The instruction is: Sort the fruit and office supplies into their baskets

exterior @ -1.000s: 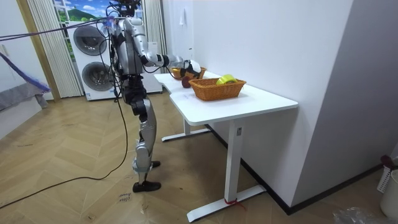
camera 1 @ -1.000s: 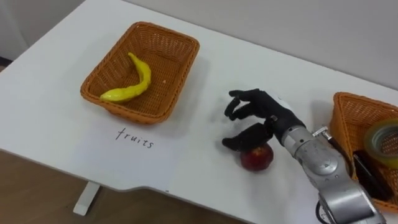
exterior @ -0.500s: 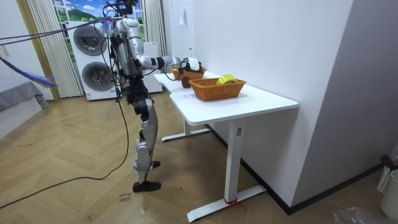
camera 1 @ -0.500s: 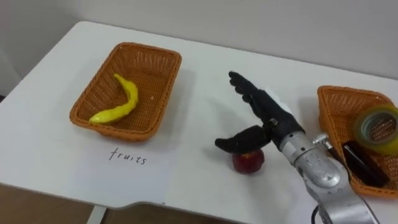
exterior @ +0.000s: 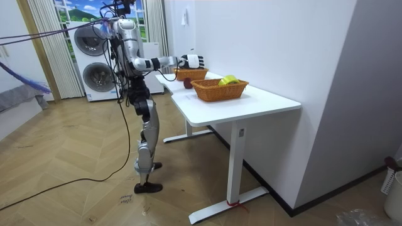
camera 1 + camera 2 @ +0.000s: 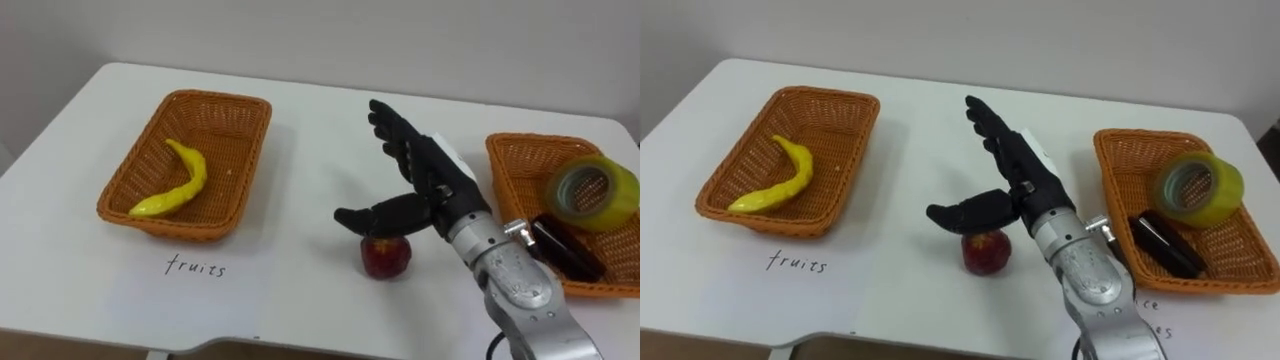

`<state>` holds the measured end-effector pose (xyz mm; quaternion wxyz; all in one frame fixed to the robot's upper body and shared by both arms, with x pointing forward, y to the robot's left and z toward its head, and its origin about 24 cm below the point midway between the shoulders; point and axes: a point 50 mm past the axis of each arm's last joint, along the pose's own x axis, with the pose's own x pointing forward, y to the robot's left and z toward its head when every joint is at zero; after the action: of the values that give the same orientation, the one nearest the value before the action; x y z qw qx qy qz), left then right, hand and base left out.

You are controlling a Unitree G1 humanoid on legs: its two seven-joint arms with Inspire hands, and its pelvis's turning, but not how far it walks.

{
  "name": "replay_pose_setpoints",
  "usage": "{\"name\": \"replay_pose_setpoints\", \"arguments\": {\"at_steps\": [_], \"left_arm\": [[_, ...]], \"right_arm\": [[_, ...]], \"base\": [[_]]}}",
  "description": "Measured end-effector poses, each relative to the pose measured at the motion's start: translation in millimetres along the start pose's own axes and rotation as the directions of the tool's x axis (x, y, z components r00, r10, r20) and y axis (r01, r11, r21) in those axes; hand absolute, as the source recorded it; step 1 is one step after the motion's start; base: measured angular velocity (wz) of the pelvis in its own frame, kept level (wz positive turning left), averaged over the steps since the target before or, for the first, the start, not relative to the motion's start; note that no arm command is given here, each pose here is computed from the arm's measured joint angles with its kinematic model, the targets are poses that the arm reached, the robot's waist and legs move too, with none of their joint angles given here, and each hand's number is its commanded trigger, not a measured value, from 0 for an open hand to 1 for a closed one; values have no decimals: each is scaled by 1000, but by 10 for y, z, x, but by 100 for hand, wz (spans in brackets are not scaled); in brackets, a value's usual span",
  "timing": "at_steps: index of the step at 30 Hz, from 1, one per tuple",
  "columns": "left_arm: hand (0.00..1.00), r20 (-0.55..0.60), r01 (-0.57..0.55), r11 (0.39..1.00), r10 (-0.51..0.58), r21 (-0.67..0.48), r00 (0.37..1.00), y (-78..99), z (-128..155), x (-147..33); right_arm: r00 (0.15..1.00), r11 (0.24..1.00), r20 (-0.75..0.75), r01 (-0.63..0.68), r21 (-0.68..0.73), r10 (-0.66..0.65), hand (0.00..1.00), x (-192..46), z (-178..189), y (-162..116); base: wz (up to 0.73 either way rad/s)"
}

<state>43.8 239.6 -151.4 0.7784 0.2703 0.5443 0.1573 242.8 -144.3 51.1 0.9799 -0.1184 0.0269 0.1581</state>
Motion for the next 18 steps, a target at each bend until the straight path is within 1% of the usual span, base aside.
{"name": "replay_pose_setpoints", "arguments": {"at_steps": [7,10,14,18], "left_arm": [[0,10,32,999,-32,-10,999,-37,47,1],[0,5,44,998,-44,-42,999,-45,61,4],[0,14,44,998,-43,-47,999,-44,70,4],[0,26,45,998,-43,-54,999,-50,71,0]], "right_arm": [[1000,1000,-22,1,30,-1,0,-46,-69,13],[998,998,-61,1,57,2,0,-75,-170,26],[991,998,-136,6,70,4,0,-115,-354,42],[980,999,-198,9,33,-2,0,-180,-497,72]], "base": [[0],[0],[0],[-10]]}}
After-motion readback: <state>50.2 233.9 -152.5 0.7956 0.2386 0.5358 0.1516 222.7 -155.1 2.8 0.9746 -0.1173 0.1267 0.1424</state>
